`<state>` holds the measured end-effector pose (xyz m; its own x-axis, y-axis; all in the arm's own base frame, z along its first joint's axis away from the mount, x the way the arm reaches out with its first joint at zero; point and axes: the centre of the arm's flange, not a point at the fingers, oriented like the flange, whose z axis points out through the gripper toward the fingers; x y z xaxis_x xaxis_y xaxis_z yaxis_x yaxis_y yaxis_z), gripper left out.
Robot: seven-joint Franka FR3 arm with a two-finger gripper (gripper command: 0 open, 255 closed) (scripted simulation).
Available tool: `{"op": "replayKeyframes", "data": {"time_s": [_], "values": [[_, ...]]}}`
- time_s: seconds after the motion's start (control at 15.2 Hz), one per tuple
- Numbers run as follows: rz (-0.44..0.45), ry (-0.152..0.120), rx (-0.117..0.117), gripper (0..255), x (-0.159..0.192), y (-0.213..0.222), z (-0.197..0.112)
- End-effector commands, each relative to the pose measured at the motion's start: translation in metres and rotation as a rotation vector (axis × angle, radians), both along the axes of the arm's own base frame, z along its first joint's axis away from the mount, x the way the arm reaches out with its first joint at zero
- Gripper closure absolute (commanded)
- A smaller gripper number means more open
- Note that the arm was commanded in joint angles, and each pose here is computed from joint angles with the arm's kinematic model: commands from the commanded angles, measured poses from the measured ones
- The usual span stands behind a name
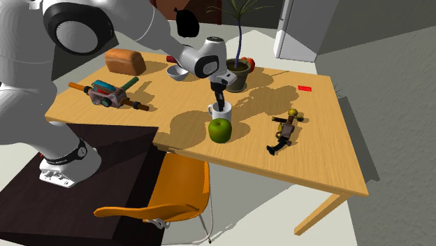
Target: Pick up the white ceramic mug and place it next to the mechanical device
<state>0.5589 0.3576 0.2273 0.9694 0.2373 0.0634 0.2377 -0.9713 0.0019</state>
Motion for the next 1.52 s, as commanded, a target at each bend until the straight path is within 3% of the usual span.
{"op": "replayKeyframes", "data": {"time_s": [0.0,0.53,1.45], "values": [[0.0,0.0,0.0,255,0.0,0.0,0.0],[0.0,0.0,0.0,255,0.0,0.0,0.0],[0.0,0.0,0.0,255,0.0,0.0,0.074]]}}
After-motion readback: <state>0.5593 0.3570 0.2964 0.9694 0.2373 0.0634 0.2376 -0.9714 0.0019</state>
